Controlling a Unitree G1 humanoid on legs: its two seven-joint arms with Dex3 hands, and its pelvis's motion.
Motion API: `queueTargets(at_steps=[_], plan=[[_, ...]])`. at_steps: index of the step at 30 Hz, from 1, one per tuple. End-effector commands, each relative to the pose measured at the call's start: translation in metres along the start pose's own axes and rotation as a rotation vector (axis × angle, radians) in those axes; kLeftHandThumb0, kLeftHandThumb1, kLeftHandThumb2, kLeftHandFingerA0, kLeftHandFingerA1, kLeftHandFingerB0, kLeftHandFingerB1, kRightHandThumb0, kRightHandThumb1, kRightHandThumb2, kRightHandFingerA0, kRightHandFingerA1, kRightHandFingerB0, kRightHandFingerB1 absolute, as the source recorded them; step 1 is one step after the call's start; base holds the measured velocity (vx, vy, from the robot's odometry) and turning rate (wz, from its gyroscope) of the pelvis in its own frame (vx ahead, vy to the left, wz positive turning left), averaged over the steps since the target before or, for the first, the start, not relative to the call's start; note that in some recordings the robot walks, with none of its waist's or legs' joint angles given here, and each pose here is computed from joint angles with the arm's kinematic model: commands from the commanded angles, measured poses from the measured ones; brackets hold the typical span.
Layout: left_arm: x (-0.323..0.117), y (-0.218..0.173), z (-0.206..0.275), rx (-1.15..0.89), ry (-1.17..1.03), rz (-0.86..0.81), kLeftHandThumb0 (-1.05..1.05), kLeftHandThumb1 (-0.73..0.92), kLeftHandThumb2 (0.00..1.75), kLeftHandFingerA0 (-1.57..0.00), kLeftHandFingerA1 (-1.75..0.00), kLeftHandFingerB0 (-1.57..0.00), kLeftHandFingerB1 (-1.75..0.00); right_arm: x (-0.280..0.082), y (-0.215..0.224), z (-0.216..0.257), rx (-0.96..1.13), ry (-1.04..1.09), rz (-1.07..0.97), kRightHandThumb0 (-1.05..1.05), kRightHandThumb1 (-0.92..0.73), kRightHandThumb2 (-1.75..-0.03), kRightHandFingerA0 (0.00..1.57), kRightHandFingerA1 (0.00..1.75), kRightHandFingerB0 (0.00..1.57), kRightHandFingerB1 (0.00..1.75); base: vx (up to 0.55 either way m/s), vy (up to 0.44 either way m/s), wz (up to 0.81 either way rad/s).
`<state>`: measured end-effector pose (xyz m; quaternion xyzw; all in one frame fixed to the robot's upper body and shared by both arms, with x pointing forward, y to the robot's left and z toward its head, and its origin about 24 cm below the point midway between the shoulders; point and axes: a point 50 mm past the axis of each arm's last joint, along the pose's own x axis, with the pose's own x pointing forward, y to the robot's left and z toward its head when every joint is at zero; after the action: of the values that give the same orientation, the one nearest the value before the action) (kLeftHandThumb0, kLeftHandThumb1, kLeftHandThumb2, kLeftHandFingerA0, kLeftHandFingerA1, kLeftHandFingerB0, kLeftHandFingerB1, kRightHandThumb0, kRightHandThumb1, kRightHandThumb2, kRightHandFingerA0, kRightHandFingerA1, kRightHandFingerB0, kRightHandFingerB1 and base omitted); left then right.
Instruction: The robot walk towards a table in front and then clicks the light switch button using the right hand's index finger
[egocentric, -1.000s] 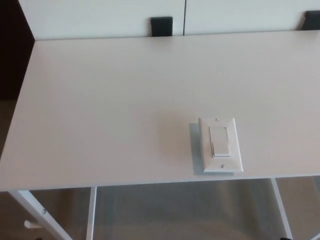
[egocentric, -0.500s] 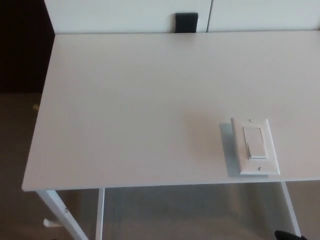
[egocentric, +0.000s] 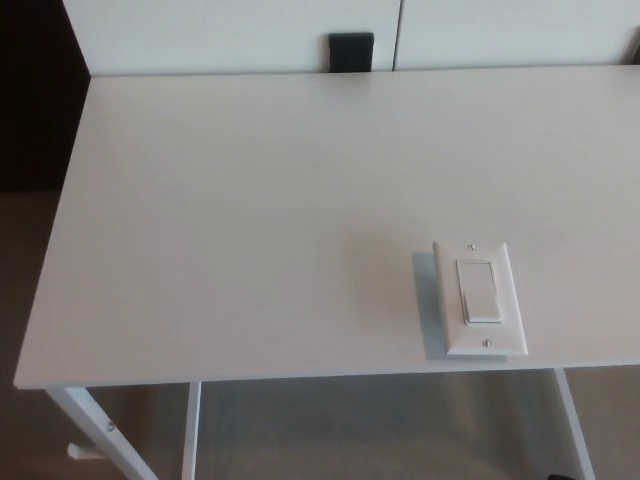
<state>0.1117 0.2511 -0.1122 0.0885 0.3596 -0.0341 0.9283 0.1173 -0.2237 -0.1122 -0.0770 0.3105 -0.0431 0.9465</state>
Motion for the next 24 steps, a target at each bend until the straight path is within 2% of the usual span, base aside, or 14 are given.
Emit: queueTargets(at_steps=[1, 2, 3, 4, 8, 9, 10, 12, 13, 15, 18, 24], plan=[[0.000, 0.006, 0.000, 0.021, 0.026, -0.005, -0.48, 0.31, 1.12, 0.00, -0.90, 0.00, -0.57, 0.002, -0.006, 0.007, -0.030, -0.031, -0.019, 0.00, -0.41, -0.76, 0.36, 0.71, 0.31, 0.63, 0.00, 0.000, 0.00], [0.001, 0.007, 0.003, 0.015, 0.019, -0.006, -0.48, 0.31, 1.11, 0.00, -0.90, 0.00, -0.57, 0.005, -0.006, 0.009, -0.031, -0.037, -0.018, -0.01, -0.32, -0.90, 0.36, 0.69, 0.32, 0.65, 0.00, 0.000, 0.00], [0.002, 0.007, 0.004, 0.016, 0.017, -0.006, -0.49, 0.30, 1.10, 0.00, -0.92, 0.00, -0.58, 0.006, -0.006, 0.011, -0.040, -0.038, -0.018, -0.02, -0.32, -0.90, 0.36, 0.68, 0.32, 0.64, 0.00, 0.000, 0.00], [0.002, 0.007, 0.005, 0.014, 0.015, -0.007, -0.54, 0.29, 1.07, -0.08, -0.73, -0.01, -0.58, 0.007, -0.007, 0.012, -0.042, -0.032, -0.018, -0.03, -0.33, -0.90, 0.33, 0.67, 0.29, 0.63, 0.00, 0.000, 0.00], [0.005, 0.008, 0.010, 0.015, 0.001, -0.011, -0.55, 0.28, 1.07, -0.08, -0.71, -0.01, -0.59, 0.010, -0.007, 0.017, -0.035, -0.042, -0.017, 0.01, -0.34, -0.90, 0.34, 0.67, 0.30, 0.63, 0.00, 0.000, 0.00], [0.005, 0.008, 0.010, 0.021, 0.002, -0.008, -0.54, 0.29, 1.07, -0.09, -0.72, -0.01, -0.59, 0.009, -0.007, 0.016, -0.040, -0.041, -0.016, 0.00, -0.34, -0.89, 0.32, 0.65, 0.29, 0.62, 0.00, 0.000, 0.00], [0.005, 0.008, 0.010, 0.023, 0.002, -0.002, -0.54, 0.29, 1.08, -0.10, -0.74, -0.02, -0.60, 0.008, -0.007, 0.016, -0.048, -0.041, -0.015, 0.00, -0.45, -0.71, 0.37, 0.68, 0.32, 0.61, 0.00, 0.000, 0.00], [0.004, 0.009, 0.010, 0.019, 0.007, 0.002, -0.53, 0.29, 1.08, -0.10, -0.74, -0.01, -0.59, 0.006, -0.005, 0.015, -0.041, -0.048, -0.012, 0.02, -0.45, -0.72, 0.36, 0.69, 0.32, 0.62, 0.00, 0.000, 0.00], [0.004, 0.009, 0.010, 0.021, 0.007, 0.002, -0.52, 0.30, 1.08, -0.10, -0.72, -0.01, -0.58, 0.006, -0.005, 0.015, -0.041, -0.048, -0.012, 0.02, -0.36, -0.91, 0.34, 0.66, 0.31, 0.64, 0.00, 0.000, 0.00], [0.001, 0.010, 0.007, 0.026, 0.016, -0.001, -0.51, 0.31, 1.08, -0.10, -0.72, -0.01, -0.57, 0.002, -0.001, 0.014, -0.050, -0.058, -0.002, 0.00, -0.33, -0.89, 0.36, 0.68, 0.33, 0.65, 0.00, 0.000, 0.00], [-0.001, 0.011, 0.006, 0.032, 0.017, 0.002, -0.53, 0.30, 1.08, -0.11, -0.75, -0.02, -0.59, -0.016, 0.009, 0.018, -0.039, -0.129, 0.066, -0.04, -0.33, -0.92, 0.37, 0.69, 0.31, 0.65, 0.00, 0.000, 0.00], [0.003, 0.015, 0.016, 0.036, -0.007, 0.012, -0.53, 0.30, 1.09, -0.11, -0.74, -0.02, -0.60, -0.065, 0.020, 0.050, -0.091, -0.325, 0.236, -0.15, -0.27, -0.88, 0.44, 0.73, 0.38, 0.69, 0.00, 0.000, 0.00]])
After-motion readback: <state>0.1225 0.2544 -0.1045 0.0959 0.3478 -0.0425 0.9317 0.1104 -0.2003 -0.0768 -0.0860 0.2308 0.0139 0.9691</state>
